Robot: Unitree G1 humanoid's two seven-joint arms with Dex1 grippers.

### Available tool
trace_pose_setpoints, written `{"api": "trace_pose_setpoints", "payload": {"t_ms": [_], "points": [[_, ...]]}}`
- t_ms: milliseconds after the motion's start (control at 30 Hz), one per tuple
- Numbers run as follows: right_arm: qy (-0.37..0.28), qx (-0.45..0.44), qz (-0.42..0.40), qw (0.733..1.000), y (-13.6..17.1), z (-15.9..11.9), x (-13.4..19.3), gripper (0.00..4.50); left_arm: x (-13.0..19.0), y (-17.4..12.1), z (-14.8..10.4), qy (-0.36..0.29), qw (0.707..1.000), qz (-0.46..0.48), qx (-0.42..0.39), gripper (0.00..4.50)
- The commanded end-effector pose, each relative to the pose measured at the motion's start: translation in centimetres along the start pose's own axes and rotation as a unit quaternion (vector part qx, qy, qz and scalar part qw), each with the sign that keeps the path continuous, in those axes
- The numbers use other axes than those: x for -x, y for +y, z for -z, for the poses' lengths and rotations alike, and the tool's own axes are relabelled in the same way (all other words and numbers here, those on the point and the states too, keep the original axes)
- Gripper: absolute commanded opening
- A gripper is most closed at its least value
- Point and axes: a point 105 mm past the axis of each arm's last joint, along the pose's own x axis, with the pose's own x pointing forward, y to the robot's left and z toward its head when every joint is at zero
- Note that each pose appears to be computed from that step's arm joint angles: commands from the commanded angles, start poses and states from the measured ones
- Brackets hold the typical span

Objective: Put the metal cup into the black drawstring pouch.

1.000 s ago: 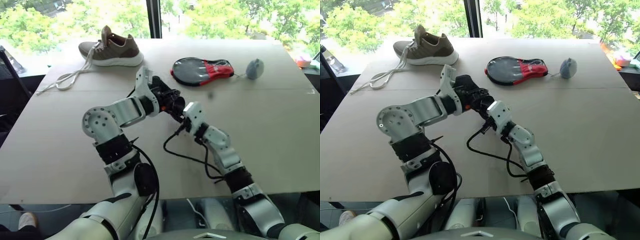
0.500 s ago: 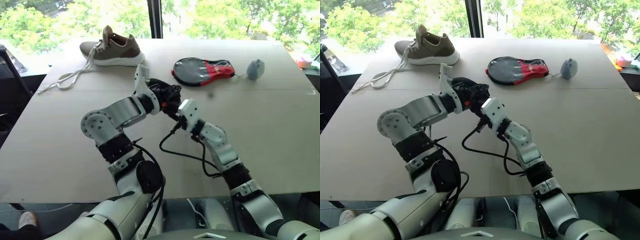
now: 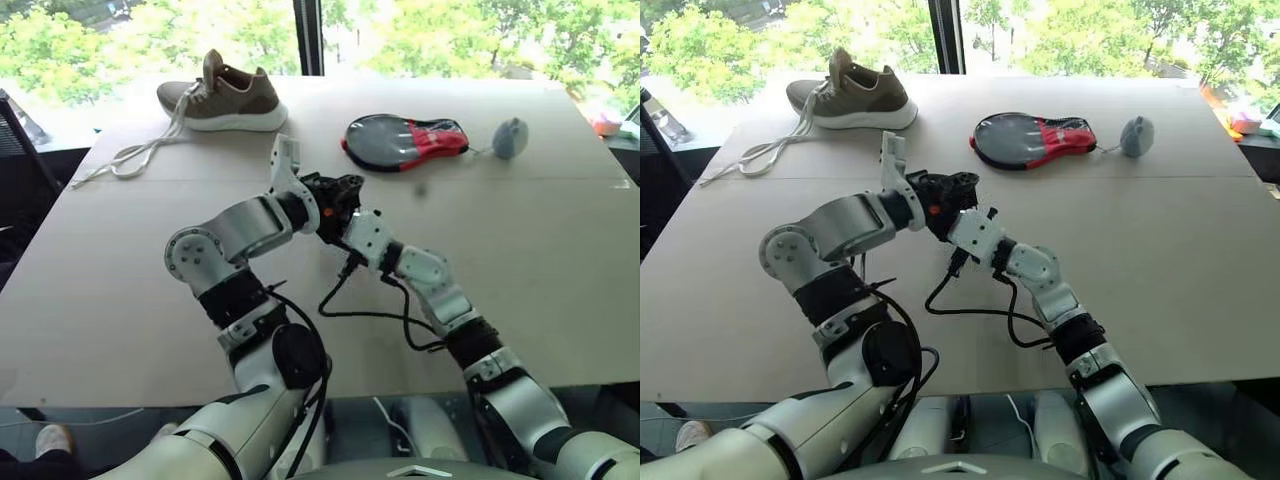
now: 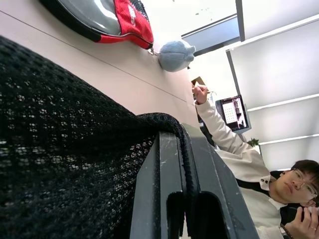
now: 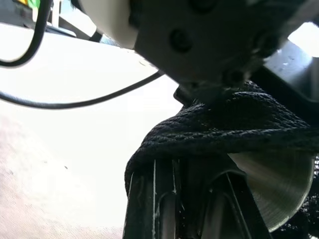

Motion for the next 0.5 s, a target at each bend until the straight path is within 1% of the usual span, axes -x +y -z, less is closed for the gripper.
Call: {"api": "trace_pose_setpoints", "payload": {"t_ms": [33,100,167,233,300,367,400,500], "points": [[0.000,0.087,-0.041,0.995,0.9,-0.3,-1.1,0.08,0.0,-1.7,0.7,-0.008,0.999,0.048,0.019,0.00],[0.002,0.126,-0.102,0.987,3.1,0.2,-1.0,0.08,0.0,-1.0,0.3,-0.018,0.999,0.026,0.040,0.00],[0.009,0.113,-0.128,0.985,4.2,0.7,-1.2,0.08,0.3,-0.4,0.0,-0.018,0.999,0.008,0.037,0.00],[0.018,0.067,-0.112,0.991,3.7,0.9,-1.6,0.08,0.8,0.2,0.1,-0.010,1.000,-0.011,0.016,0.00],[0.035,0.030,-0.105,0.993,3.0,1.3,-1.5,0.08,1.7,1.4,0.3,-0.005,0.999,-0.047,-0.010,0.00],[0.049,0.014,-0.109,0.993,2.8,1.6,-1.1,0.71,2.7,3.0,0.5,0.002,0.995,-0.091,-0.047,0.00],[0.054,0.018,-0.106,0.993,2.6,1.7,-0.9,1.04,3.2,3.8,0.5,0.001,0.993,-0.109,-0.054,0.00],[0.074,0.014,-0.089,0.993,1.4,1.6,0.2,2.59,4.6,5.6,0.3,0.004,0.984,-0.153,-0.091,0.00]]}}
